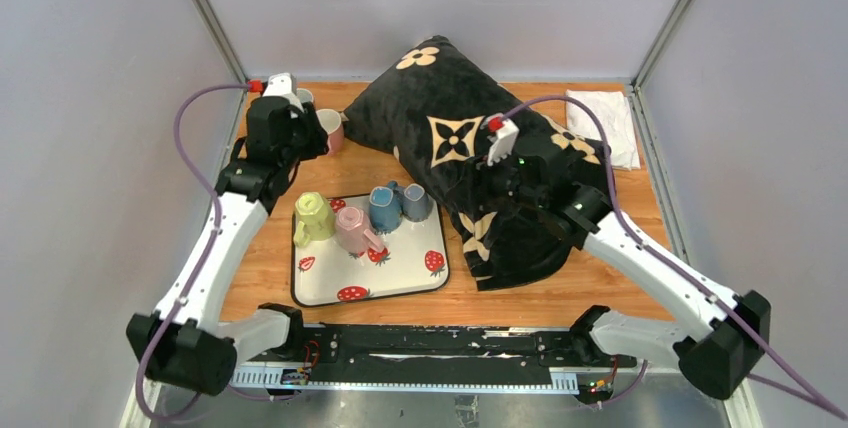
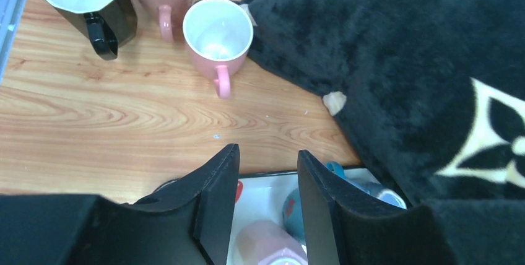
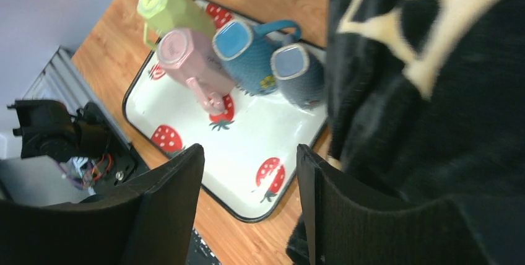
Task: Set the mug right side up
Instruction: Place the cup at the corner of the board, then turn over the cup on the tray.
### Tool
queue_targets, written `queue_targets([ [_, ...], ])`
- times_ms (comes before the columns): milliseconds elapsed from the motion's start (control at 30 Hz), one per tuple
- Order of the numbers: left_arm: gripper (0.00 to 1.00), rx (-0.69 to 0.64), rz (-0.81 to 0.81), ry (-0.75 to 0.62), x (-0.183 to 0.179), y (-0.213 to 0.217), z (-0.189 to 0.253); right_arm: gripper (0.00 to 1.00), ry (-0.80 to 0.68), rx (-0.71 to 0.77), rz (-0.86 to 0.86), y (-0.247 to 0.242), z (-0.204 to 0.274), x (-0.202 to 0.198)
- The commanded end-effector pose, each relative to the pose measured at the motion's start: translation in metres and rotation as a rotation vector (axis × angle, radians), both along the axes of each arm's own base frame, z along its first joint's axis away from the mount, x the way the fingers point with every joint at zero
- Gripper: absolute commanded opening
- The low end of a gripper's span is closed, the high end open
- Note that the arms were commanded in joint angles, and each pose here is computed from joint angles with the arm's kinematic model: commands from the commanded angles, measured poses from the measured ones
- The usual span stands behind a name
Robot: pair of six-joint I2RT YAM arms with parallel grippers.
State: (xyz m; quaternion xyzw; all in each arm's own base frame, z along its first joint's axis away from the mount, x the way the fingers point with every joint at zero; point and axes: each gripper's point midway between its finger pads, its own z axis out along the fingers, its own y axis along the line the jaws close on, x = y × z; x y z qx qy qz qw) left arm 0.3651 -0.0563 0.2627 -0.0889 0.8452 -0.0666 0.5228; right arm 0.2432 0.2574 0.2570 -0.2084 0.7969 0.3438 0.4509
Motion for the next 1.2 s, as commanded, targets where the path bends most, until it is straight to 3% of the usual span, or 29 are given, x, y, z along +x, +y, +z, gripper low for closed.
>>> queue_targets([
  [0,0.48,-0.042,-0.061,-0.121,-0.024,-0.006,0.03,0.61,0.006,-0.116,0.14,0.035,-0.013,-0.02],
  [200,0.53,-0.154,-0.103,-0.192,-0.059,-0.015,0.044,0.61,0.01,-0.199,0.292,0.089,-0.032,-0.041],
  [533,0.56,-0.076,-0.068,-0.209,-0.089,0.004,0.02,0.61,0.034,-0.303,0.454,0.158,-0.078,-0.067],
  [1167,0.56,0.037,0.064,-0.256,-0.107,0.039,0.016,0.62,-0.016,-0.443,0.472,0.201,-0.134,-0.029],
])
